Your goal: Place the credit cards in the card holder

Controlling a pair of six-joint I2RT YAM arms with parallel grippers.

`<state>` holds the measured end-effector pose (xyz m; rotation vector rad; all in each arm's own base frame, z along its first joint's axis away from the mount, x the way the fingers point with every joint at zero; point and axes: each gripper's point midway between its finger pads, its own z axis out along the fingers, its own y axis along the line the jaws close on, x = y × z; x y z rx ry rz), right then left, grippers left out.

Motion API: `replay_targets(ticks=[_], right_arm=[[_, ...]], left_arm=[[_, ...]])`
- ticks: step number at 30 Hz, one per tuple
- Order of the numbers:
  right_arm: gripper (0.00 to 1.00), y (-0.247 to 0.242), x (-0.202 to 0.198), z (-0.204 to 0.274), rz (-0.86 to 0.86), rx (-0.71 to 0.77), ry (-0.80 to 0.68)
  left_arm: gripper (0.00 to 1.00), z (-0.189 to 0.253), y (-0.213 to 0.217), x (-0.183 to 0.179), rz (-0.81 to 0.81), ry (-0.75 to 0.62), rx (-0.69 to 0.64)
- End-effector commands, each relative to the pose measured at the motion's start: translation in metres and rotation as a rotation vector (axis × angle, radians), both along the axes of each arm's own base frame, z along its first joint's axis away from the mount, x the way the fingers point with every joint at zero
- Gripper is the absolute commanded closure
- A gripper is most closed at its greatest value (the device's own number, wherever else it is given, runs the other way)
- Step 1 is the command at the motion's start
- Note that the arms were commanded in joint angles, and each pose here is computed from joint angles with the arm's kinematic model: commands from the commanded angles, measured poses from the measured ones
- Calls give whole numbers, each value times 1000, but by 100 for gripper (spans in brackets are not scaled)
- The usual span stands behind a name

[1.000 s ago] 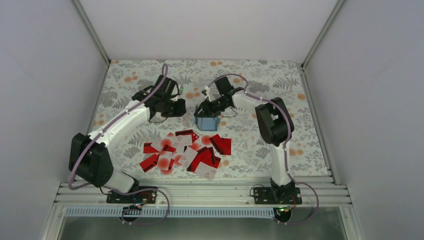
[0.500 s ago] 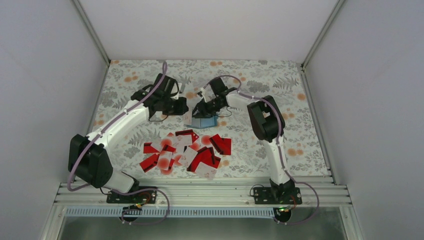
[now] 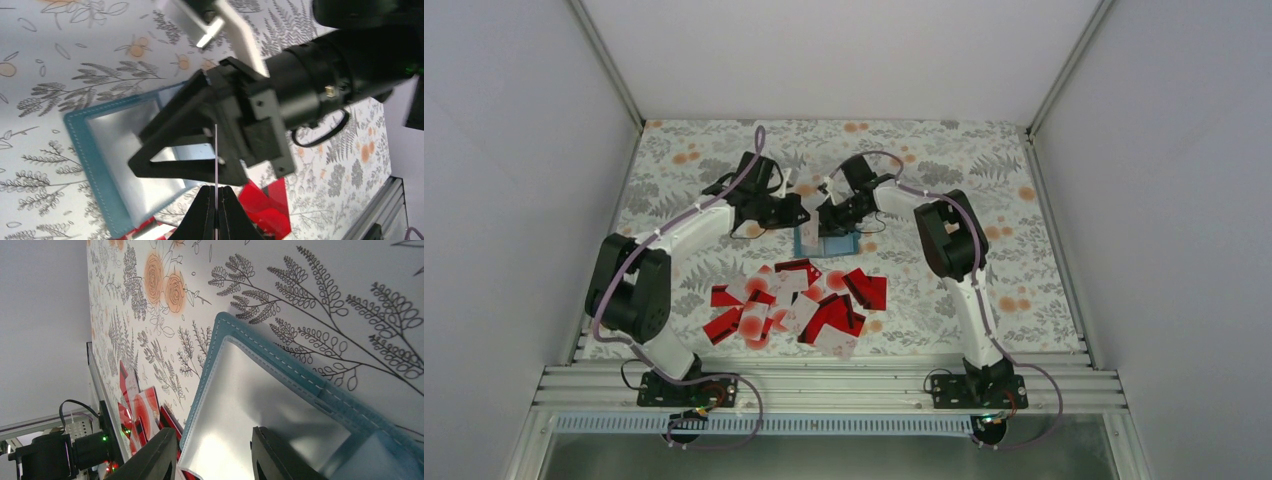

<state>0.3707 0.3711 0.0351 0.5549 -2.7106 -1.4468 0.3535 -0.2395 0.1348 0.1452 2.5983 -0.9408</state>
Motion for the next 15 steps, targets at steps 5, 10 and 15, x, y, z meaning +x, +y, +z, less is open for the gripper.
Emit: replay_targets(ticks=[5, 10, 15], right_arm=[[62, -10, 4, -14, -43, -45, 66], [63, -13, 6, -9, -62, -28, 102], [64, -12, 9, 4, -60, -14, 96]], left_arm=[[98, -37, 3, -1, -13, 3, -124], [98, -50, 3, 0, -18, 17, -126], [98, -74, 6, -2, 2, 66, -105]])
